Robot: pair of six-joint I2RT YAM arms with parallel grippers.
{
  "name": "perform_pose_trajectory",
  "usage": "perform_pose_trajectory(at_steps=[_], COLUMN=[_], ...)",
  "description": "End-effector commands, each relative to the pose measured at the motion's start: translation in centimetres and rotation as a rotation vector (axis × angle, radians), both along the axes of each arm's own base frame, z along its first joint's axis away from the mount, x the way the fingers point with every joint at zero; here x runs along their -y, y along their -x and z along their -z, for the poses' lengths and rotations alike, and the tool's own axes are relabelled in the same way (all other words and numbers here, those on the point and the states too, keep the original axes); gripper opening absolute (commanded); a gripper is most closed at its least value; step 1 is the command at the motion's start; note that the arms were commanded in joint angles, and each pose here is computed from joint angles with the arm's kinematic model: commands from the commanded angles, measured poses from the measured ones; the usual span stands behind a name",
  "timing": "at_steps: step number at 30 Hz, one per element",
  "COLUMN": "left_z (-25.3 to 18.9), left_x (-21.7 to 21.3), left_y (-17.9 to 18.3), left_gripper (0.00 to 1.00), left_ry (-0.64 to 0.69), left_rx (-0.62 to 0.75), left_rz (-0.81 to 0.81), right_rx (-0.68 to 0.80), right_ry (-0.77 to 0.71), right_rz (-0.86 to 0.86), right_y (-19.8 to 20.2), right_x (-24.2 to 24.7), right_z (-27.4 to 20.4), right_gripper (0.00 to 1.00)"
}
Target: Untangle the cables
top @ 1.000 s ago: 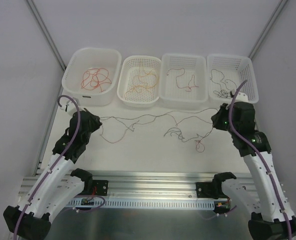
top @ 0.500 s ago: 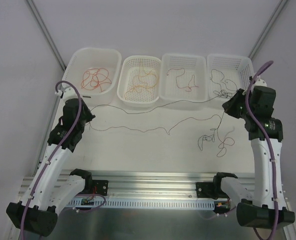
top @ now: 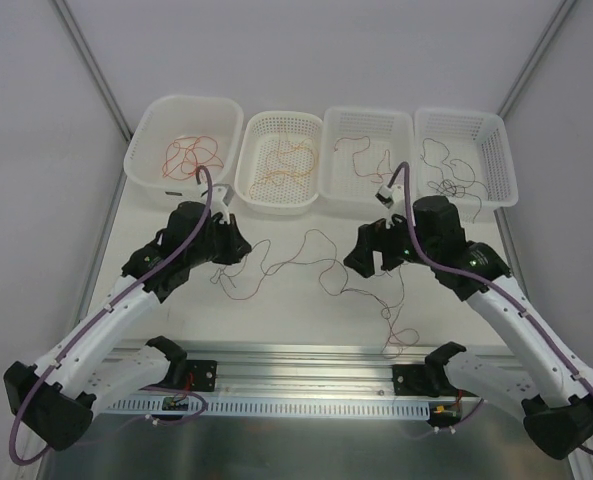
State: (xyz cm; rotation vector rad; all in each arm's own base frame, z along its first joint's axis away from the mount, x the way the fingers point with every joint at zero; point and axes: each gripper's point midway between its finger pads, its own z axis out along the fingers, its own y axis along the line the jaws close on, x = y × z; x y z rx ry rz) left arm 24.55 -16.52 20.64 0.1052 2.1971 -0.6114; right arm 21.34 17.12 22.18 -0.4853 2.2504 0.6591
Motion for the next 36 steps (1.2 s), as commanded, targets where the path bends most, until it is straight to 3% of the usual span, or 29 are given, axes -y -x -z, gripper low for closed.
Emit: perform_pose_trajectory(at_steps=[1, 6, 11, 25, 28, 31, 32, 35, 36], left_z=[-1.7, -2.7, -3.5, -4.2, -4.0, -4.0, -3.9, -3.9, -3.8], left_x=[2.7, 5.0, 6.2, 7.0, 7.0, 6.8, 6.6, 6.3, 6.2], left_y=[0.8, 1.9, 3.0, 5.0, 5.2, 5.0, 4.8, 4.5, 4.5], left_gripper=[0.0, 0.0, 0.0, 0.0, 0.0, 0.0, 0.0, 0.0, 0.0], left_ry=[0.044, 0.058, 0.064, 0.105, 0.107, 0.102, 0.094, 0.085, 0.082], left_rx=[0.015, 0.025, 0.044, 0.045, 0.04, 0.046, 0.052, 0.06, 0.059], left_rz=[0.098, 0.183, 0.249, 0.314, 0.316, 0.306, 0.291, 0.266, 0.263], right_rx=[0.178, 0.203, 0.241, 0.233, 0.224, 0.209, 0.201, 0.202, 0.218], right_ry=[-0.182, -0.196, -0.179, -0.118, -0.14, -0.159, -0.16, -0.165, -0.178], right_rz=[-0.268, -0.511, -0.619, -0.572, -0.61, -0.634, -0.633, -0.623, -0.622], right_y=[0.6, 1.4, 0.9, -3.5, -3.0, -2.5, -2.4, -2.1, -2.0], right_x=[-6.7, -12.9, -16.4, -20.2, -20.7, -21.1, -21.0, -20.6, -20.6], right_z=[-4.1, -3.8, -2.7, 1.8, 1.6, 1.6, 1.9, 1.9, 1.5], right_gripper=[0.92, 0.93, 0.93, 0.91, 0.83, 0.63, 0.46, 0.17, 0.13])
